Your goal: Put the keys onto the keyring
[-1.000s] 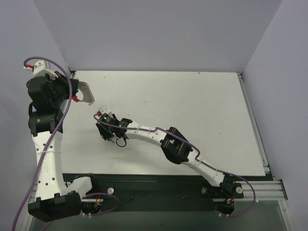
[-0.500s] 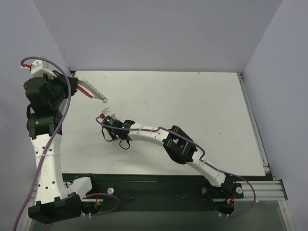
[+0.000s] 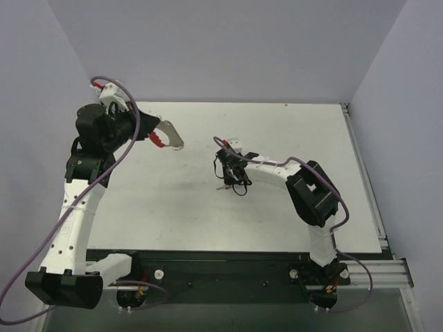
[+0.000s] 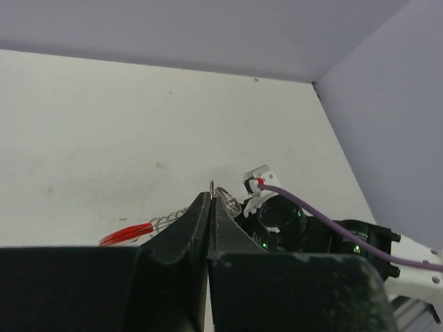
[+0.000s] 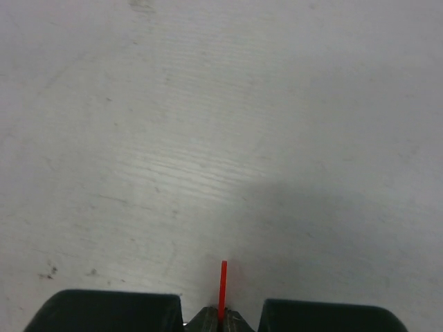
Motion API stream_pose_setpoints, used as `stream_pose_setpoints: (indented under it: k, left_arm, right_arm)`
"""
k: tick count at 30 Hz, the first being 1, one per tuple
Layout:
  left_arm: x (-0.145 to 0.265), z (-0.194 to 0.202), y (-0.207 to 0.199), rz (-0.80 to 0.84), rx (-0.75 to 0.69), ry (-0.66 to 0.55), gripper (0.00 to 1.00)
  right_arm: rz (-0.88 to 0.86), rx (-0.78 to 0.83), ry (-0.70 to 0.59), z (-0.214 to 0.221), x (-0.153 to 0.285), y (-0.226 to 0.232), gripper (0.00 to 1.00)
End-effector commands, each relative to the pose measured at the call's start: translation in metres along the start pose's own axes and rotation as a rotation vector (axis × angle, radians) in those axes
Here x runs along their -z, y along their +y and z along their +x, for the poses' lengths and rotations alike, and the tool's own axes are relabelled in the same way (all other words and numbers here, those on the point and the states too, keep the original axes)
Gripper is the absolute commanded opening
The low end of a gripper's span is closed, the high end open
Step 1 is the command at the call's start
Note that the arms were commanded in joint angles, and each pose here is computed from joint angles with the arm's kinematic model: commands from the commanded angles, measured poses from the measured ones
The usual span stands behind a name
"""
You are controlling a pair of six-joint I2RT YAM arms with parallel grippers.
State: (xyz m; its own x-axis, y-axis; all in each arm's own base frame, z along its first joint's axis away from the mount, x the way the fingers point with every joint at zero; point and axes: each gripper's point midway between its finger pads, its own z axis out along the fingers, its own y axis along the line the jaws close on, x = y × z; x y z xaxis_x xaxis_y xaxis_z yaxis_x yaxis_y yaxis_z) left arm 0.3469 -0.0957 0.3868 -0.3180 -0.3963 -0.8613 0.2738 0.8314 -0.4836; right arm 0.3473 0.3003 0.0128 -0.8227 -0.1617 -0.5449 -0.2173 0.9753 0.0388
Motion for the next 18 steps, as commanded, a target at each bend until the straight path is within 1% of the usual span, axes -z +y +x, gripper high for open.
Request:
stream_pose_setpoints:
  k: [1,4,5,6,9,12,13,16,17,18]
  left_arm:
    - [-0.012,0.002,-0.042,0.135,-0.057,-0.027,0.00]
    - [-0.020,0.011,-0.058,0.167,-0.074,-0.003,0.00]
    - [-0.022,0.011,-0.063,0.179,-0.079,0.000,0.00]
    - [-0.023,0.014,-0.068,0.194,-0.084,0.010,0.00]
    - [-0.026,0.013,-0.074,0.209,-0.094,0.014,0.00]
    - [-0.027,0.013,-0.077,0.217,-0.097,0.013,0.00]
    - [-0.028,0.014,-0.076,0.217,-0.101,0.015,0.00]
    - [-0.028,0.017,-0.075,0.219,-0.098,0.022,0.00]
    - [-0.029,0.017,-0.076,0.223,-0.099,0.020,0.00]
    - [-0.029,0.019,-0.076,0.227,-0.100,0.027,0.00]
  right_arm:
    - [0.116,-0.073,0.172,0.062,0.025,-0.057,0.00]
    - [0.151,-0.112,0.215,0.086,0.037,-0.082,0.00]
    - [0.147,-0.122,0.204,0.084,0.044,-0.085,0.00]
    - [0.134,-0.119,0.223,0.089,0.048,-0.086,0.00]
    - [0.170,-0.106,0.284,0.097,0.060,-0.101,0.00]
    - [0.190,-0.105,0.311,0.098,0.067,-0.111,0.00]
    - [0.202,-0.115,0.294,0.092,0.069,-0.116,0.00]
    - [0.240,-0.095,0.247,0.077,0.071,-0.127,0.06]
    - [0.242,-0.096,0.232,0.071,0.072,-0.130,0.19]
    - [0.236,-0.072,0.223,0.065,0.073,-0.131,0.28]
